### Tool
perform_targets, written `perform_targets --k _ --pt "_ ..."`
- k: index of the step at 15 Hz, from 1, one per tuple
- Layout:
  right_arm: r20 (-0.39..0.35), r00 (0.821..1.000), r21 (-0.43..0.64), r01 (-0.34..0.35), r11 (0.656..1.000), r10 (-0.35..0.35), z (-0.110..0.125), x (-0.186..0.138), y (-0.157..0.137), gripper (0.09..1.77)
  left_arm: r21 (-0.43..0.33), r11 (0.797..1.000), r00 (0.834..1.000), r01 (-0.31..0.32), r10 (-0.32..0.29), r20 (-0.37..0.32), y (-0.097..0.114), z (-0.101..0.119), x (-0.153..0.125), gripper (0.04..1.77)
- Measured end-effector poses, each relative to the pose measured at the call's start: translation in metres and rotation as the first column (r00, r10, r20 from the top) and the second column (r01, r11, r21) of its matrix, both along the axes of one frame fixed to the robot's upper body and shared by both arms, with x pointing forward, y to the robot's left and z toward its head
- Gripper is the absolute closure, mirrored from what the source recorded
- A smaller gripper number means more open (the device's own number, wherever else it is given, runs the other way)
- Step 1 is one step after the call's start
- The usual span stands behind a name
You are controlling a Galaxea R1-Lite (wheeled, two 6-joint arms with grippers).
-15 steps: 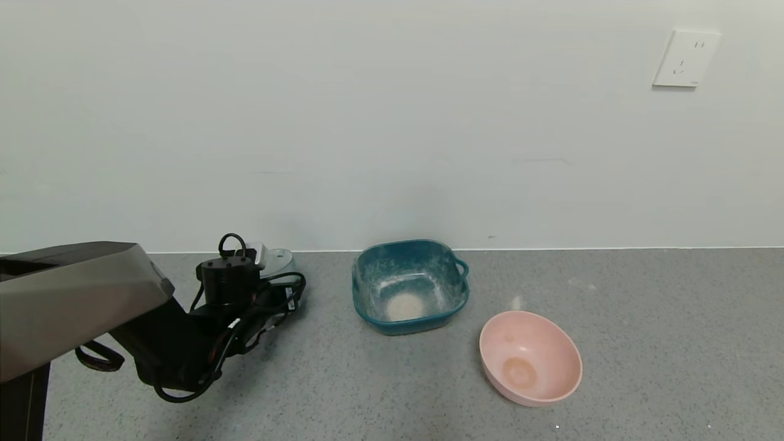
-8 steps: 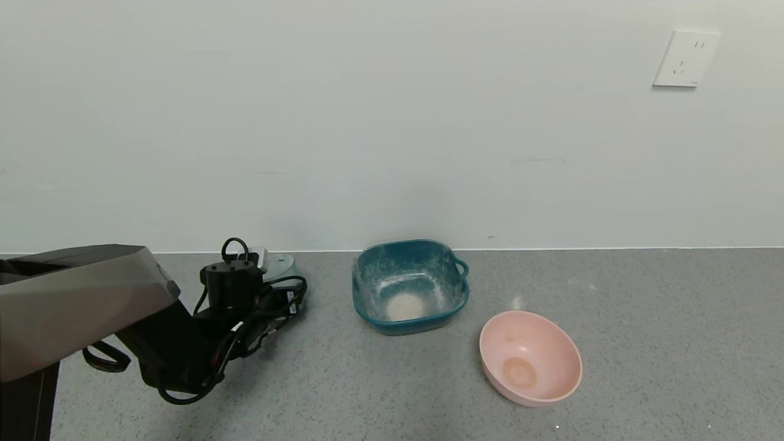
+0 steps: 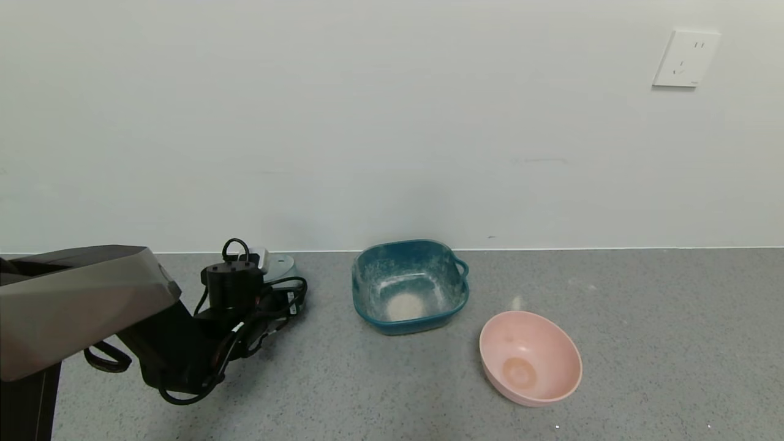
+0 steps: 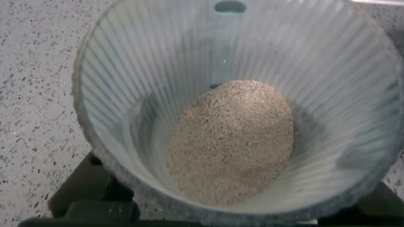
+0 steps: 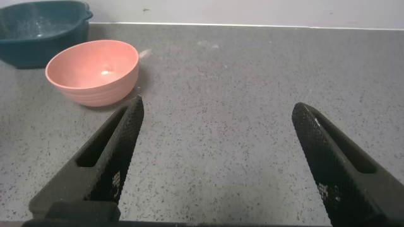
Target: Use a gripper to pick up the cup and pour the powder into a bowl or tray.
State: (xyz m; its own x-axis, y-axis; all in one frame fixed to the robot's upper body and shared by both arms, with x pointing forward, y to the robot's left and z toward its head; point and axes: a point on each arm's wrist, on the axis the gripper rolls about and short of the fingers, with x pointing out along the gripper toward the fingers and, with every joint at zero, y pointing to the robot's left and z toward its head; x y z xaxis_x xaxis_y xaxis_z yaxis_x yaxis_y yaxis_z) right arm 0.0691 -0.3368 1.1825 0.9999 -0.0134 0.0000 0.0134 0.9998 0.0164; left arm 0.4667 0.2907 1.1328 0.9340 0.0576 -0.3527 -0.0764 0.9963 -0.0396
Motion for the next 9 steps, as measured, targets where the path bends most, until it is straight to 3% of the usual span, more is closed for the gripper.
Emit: perform_targets --k 5,9 --pt "0.000 1.000 0.000 0.000 1.000 0.000 0.000 0.000 0.000 0.15 0.004 1.000 1.000 0.001 -0.001 -0.022 0.000 0.000 -0.002 0.23" --pt "0.000 1.000 0.000 0.000 1.000 0.000 0.000 0.000 0.000 0.15 0.013 1.000 0.996 0.004 -0.003 -0.085 0.002 0.012 -0.012 0.17"
